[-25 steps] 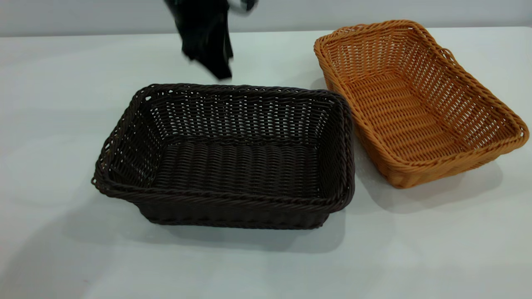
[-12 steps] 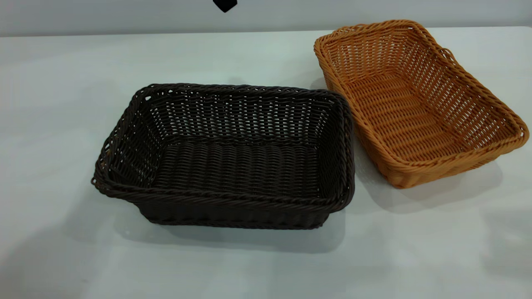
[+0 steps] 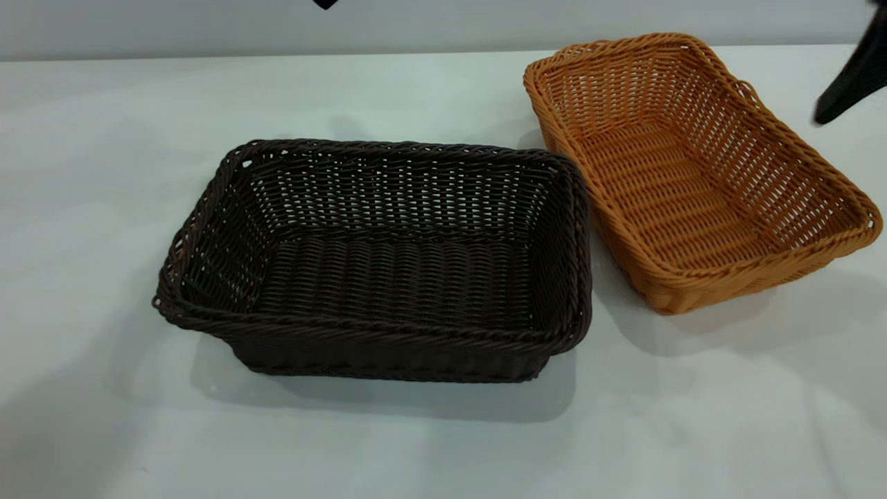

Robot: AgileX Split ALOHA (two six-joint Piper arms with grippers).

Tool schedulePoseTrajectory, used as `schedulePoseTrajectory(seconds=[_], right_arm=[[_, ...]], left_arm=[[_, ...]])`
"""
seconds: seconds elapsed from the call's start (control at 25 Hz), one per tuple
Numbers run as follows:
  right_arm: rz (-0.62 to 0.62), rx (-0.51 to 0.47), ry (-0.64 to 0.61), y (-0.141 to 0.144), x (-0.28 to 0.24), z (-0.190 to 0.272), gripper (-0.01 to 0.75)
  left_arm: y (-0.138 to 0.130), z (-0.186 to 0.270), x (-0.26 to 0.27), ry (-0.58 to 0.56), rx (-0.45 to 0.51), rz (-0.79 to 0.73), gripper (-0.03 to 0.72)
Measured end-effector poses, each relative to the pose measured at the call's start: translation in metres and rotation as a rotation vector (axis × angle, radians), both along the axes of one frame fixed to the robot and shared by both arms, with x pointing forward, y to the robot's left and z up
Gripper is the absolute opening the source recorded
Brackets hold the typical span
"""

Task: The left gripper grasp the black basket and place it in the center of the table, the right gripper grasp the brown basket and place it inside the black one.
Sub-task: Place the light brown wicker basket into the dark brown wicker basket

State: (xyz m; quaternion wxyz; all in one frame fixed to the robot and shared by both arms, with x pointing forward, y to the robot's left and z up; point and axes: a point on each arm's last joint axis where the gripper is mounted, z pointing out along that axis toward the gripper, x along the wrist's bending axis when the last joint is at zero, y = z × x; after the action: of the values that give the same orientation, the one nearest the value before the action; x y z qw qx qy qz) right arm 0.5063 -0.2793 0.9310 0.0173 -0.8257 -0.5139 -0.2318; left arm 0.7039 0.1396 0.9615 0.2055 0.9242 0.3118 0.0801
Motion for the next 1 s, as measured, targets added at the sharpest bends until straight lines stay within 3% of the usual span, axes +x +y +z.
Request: schedulePoseTrajectory(seconds=[0.32,0.68,0.84,1.0], right_arm=[[-0.189,0.111,0.141,0.003,0.011,-0.044,0.594],[-0.349,0.134,0.242,0.001,0.016,-0.086,0.584],[-0.377,0.137,0.277,0.000,0.023,-0.102,0.529],[-0.381,0.138,0.270,0.000,0.033,-0.107,0.415]], left_arm=[[0.001,0.000,0.001,-0.006,-0.001,0.005,0.393],[0.001,0.000,0.001,-0.008,-0.002,0.006,0.393],[0.001,0.000,0.001,-0.008,-0.002,0.006,0.393],[0.001,0.000,0.001,-0.008,-0.002,0.006,0.393]])
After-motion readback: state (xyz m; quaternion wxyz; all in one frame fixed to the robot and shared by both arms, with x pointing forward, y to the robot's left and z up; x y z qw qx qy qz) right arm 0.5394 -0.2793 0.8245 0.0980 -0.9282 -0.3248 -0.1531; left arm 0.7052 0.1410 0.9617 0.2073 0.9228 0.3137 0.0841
